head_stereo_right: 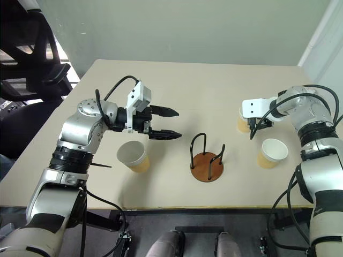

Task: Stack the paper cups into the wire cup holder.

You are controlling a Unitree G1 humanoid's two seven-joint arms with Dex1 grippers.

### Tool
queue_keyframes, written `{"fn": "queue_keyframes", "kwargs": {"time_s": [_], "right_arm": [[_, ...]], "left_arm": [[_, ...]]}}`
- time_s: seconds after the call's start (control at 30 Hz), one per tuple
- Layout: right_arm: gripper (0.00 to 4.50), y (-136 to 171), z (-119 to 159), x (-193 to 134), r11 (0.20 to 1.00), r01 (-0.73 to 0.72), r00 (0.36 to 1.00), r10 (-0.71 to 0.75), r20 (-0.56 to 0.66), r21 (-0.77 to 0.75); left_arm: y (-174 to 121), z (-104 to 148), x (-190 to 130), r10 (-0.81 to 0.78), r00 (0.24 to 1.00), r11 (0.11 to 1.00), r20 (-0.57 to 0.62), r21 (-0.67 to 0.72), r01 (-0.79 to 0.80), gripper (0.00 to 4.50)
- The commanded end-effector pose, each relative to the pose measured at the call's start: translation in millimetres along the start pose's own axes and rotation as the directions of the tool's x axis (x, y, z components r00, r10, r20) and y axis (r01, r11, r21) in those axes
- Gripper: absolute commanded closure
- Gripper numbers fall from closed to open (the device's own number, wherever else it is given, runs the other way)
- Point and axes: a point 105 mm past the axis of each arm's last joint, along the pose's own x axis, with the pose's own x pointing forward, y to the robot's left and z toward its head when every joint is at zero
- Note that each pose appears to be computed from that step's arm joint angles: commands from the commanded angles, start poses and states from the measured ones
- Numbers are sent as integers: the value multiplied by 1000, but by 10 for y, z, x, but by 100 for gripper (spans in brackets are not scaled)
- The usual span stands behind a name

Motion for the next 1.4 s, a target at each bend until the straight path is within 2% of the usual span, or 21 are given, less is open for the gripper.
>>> {"fn": "queue_keyframes", "kwargs": {"time_s": [0.03,0.1,0.33,0.63,0.77,0.9,1.07,1.2,1.4], "right_arm": [[160,-84,2,-56,998,12,999,-14,-35,-55],[196,-62,-16,-44,998,-8,999,5,-50,-63],[448,-69,16,-34,998,-20,999,17,-44,-64],[448,-65,51,-51,997,-33,999,32,-26,-66],[448,-147,174,-177,997,-26,999,29,38,-69],[448,-265,489,-567,998,-32,980,44,196,-63],[448,-101,936,-1021,995,-75,929,96,357,-70],[448,86,1192,-1270,992,-108,896,125,427,-65],[448,248,1434,-1472,984,-159,865,177,469,-77]], "left_arm": [[-14,121,-28,4,1000,999,16,52,-5,0],[-13,122,-24,4,1000,999,16,53,-5,0],[-15,123,0,0,1000,998,18,56,-1,0],[-14,126,10,-2,1000,998,18,57,1,0],[-13,118,-12,-4,1000,999,15,51,3,0],[-29,92,-81,-36,999,999,0,37,36,0],[-41,153,-152,-94,996,995,7,39,94,0],[-60,208,-252,-140,990,989,-3,40,140,0],[-20,266,-464,-154,984,982,-87,94,162,0]]}}
